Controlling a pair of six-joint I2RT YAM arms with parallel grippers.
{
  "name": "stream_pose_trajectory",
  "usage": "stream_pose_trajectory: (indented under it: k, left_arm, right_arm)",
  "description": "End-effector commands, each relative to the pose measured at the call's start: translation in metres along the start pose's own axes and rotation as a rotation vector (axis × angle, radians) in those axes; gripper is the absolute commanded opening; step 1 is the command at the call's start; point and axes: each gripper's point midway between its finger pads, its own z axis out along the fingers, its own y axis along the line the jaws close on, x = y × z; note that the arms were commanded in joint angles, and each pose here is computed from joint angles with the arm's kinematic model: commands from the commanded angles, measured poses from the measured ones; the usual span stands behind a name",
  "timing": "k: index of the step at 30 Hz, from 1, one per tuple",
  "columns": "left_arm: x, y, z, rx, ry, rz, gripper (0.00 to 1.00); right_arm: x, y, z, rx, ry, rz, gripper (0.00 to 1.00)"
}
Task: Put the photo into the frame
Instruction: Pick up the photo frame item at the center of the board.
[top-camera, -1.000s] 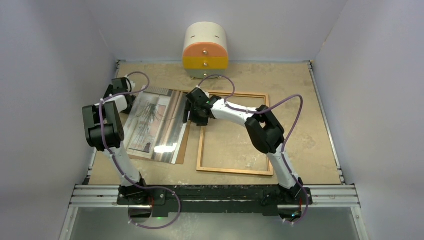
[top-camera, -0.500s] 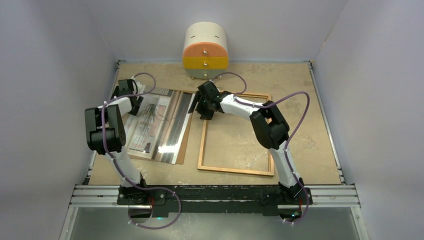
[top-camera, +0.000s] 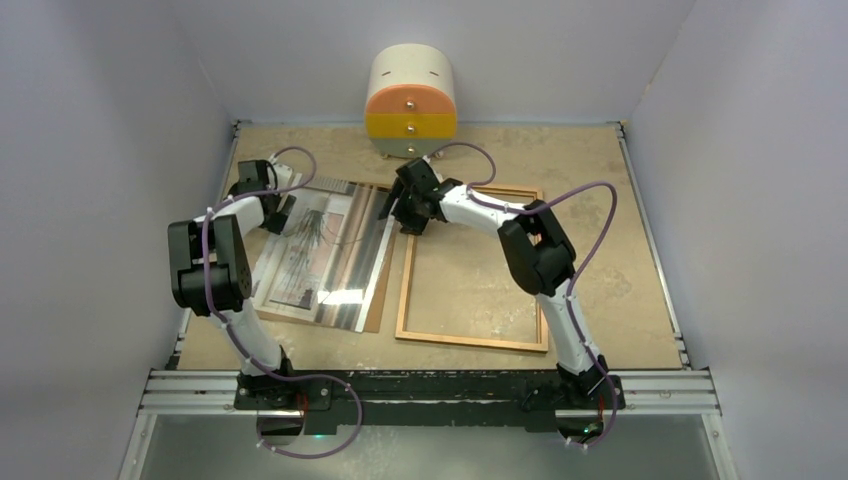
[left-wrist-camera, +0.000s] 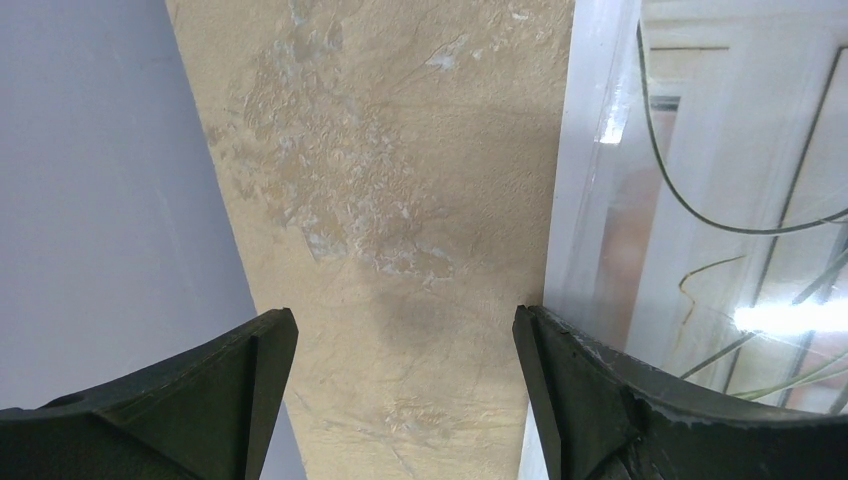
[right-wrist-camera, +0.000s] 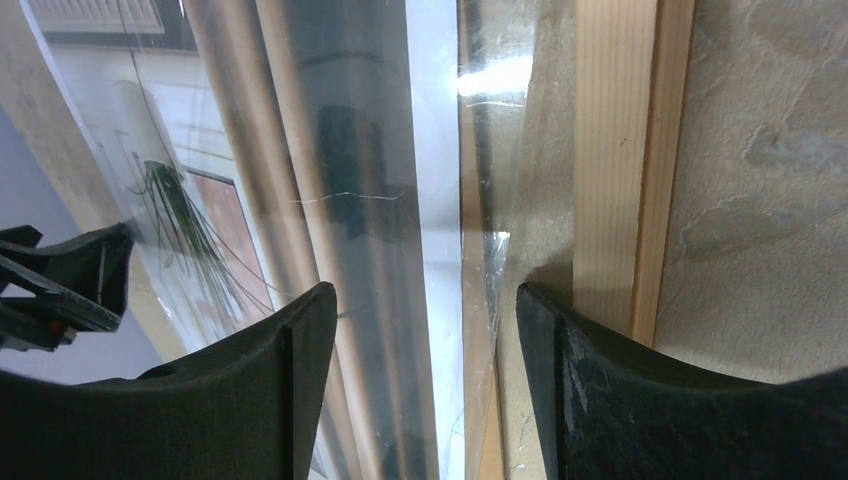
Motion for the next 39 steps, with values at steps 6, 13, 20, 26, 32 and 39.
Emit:
stream_pose_trajectory:
  k: [6, 13, 20, 26, 32, 39]
  left_arm:
    - [0.018, -0.012, 0.002, -0.037, 0.016, 0.092, 0.85]
    - [0.019, -0.016, 0.007, -0.047, 0.017, 0.114, 0.85]
    - [0.020, -0.024, 0.009, -0.020, 0.016, 0.122, 0.85]
    - [0.019, -0.028, 0.010, 0.007, 0.016, 0.134, 0.85]
    - [0.019, -0.034, 0.012, 0.035, 0.016, 0.152, 0.84]
    - [0.019, -0.040, 0.013, 0.039, 0.024, 0.180, 0.83]
  right_arm:
    - [-0.016, -0.068, 0.015, 0.227, -0.062, 0.096, 0.69]
    - [-0.027, -0.077, 0.024, 0.280, -0.077, 0.102, 0.69]
    - [-0.024, -0.064, 0.039, 0.203, -0.048, 0.111, 0.68]
    - [-0.022, -0.037, 0.039, 0.069, -0.024, 0.121, 0.67]
    - [-0.032, -0.001, 0.011, -0.092, -0.055, 0.146, 0.65]
    - [-0.054, 0.046, -0.021, -0.231, -0.111, 0.115, 0.62]
